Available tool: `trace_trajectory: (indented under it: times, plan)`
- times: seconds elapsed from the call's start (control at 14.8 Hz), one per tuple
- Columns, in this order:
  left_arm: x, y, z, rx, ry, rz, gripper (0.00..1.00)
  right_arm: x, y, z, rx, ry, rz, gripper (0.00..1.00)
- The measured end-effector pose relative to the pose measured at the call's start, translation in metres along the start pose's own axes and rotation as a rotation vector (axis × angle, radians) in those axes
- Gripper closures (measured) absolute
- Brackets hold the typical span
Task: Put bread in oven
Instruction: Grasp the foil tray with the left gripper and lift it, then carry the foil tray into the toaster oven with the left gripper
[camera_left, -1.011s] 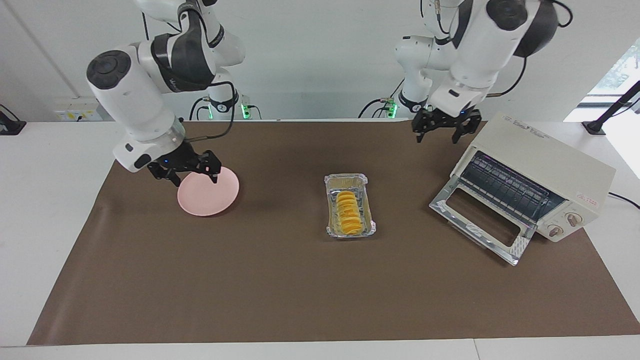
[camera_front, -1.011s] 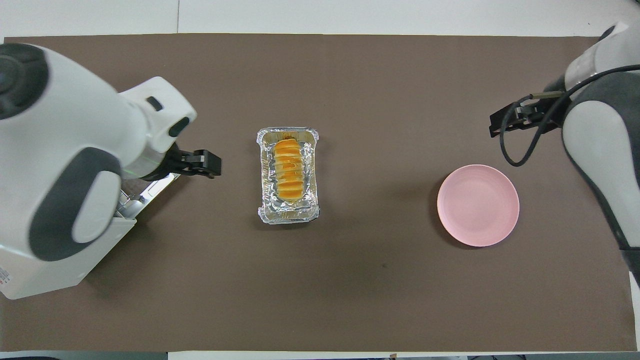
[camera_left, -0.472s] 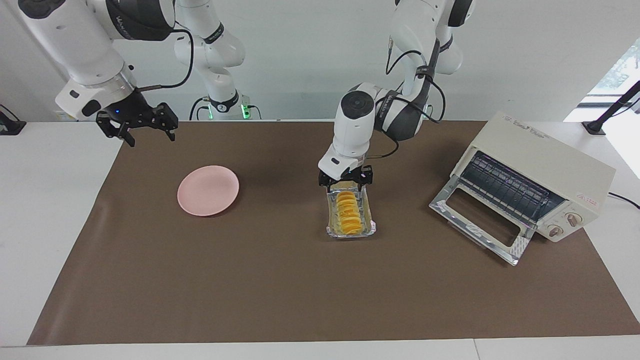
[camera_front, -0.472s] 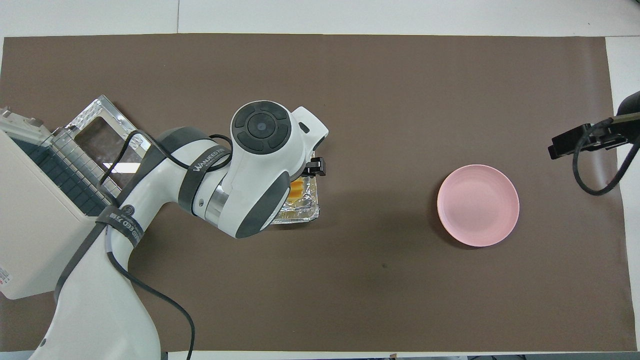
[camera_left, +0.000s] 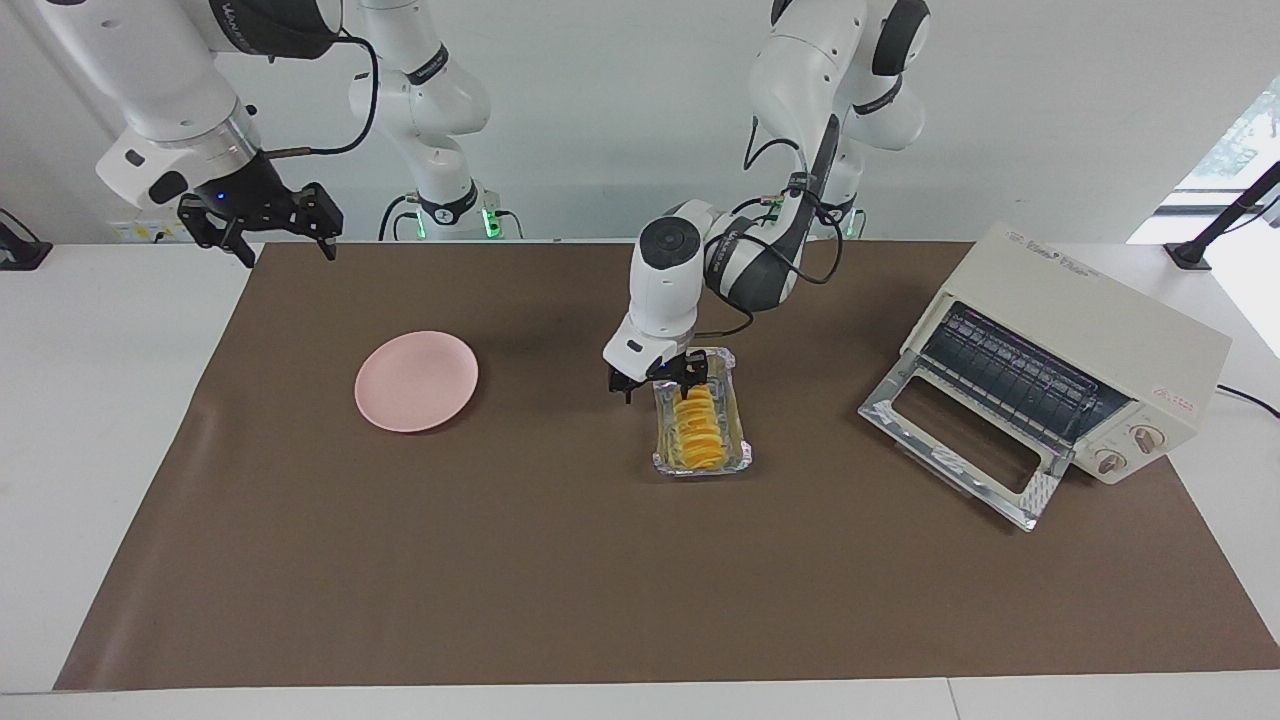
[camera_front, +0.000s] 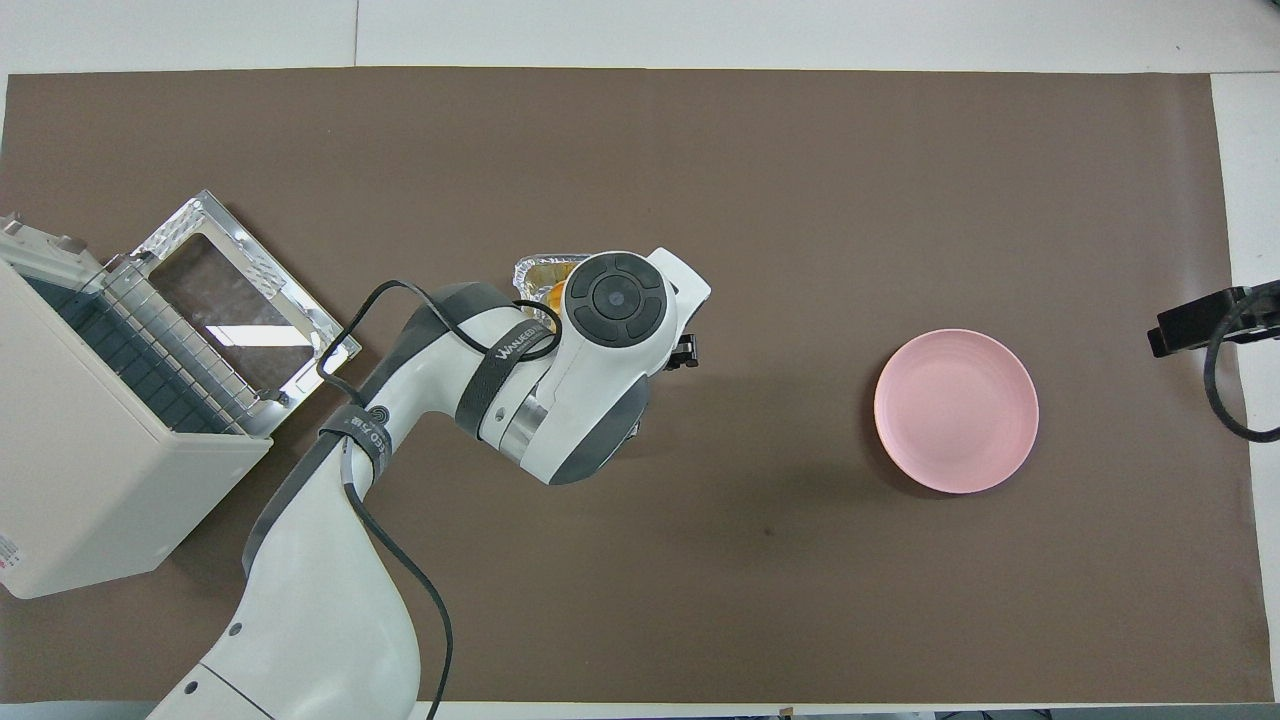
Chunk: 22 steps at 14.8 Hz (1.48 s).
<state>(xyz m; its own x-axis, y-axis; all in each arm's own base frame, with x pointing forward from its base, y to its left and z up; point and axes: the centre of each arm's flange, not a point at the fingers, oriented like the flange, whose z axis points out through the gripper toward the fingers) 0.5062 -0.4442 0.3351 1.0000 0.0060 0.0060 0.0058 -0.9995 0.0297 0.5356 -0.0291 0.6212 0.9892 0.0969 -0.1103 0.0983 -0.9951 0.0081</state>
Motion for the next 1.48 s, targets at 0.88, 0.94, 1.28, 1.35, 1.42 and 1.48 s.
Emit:
trace_trajectory:
  times: [0.88, 0.94, 1.28, 1.35, 1.42, 1.48]
  plan:
    - [0.004, -0.001, 0.018, 0.010, -0.006, -0.052, 0.98, 0.000, -0.001, 0.000, -0.001, 0.000, 0.011, 0.00]
    - [0.006, -0.001, 0.014, 0.018, -0.014, -0.066, 0.98, 0.000, -0.002, 0.000, -0.001, 0.000, 0.010, 0.00]
    - [0.039, -0.011, -0.034, 0.058, -0.035, -0.171, 0.98, 0.001, -0.004, 0.000, -0.001, 0.000, 0.007, 0.00]
    - [0.053, -0.023, -0.045, 0.074, -0.032, -0.209, 0.98, 0.000, -0.004, 0.000, -0.001, 0.000, 0.007, 0.00]
    - [0.070, -0.042, -0.052, 0.096, -0.026, -0.252, 0.98, 0.000, -0.004, 0.000, -0.001, 0.000, 0.007, 0.00]
    - [0.088, -0.069, -0.058, 0.127, -0.022, -0.301, 0.98, 0.000, -0.004, 0.000, -0.001, 0.000, 0.007, 0.00]
